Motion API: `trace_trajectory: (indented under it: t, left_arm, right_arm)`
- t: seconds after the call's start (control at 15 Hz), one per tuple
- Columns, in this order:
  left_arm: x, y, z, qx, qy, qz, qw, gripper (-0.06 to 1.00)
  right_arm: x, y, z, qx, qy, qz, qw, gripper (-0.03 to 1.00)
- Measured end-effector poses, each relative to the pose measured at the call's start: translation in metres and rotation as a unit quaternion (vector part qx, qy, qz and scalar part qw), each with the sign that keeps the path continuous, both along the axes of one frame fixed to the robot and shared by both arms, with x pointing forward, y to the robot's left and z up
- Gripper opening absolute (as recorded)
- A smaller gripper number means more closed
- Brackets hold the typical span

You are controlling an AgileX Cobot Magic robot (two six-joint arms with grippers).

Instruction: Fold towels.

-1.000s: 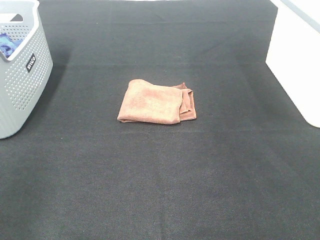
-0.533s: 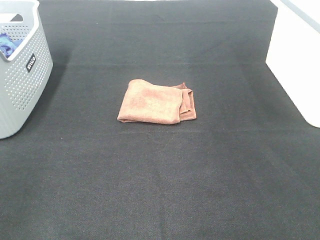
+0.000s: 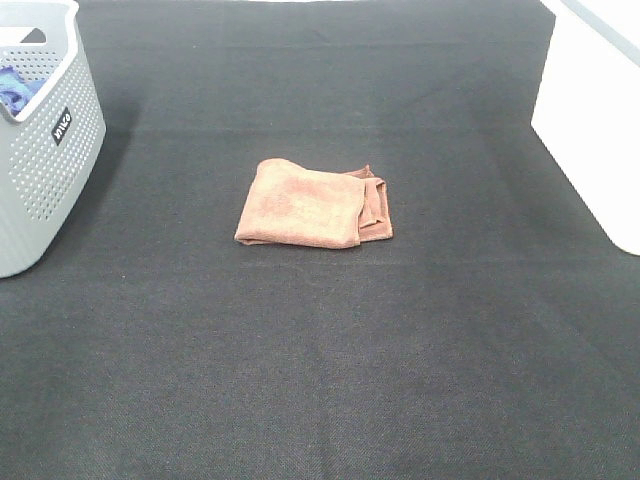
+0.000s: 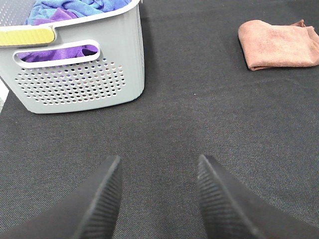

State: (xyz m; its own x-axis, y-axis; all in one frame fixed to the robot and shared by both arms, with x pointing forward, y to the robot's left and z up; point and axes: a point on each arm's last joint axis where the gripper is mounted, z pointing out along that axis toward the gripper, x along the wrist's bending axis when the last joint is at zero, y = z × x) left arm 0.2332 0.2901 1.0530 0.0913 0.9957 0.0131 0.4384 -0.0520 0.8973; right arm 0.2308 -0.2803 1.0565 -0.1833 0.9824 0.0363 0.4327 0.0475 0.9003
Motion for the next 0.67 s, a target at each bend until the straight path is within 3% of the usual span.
trace_trajectory:
  t: [0.67]
  left_arm:
    - [0.0000,0.0000,0.0000,0.000,0.000,0.000,1.000,0.46]
  right_arm:
    - [0.0000,0.0000,0.0000,0.000,0.000,0.000,1.000,0.83]
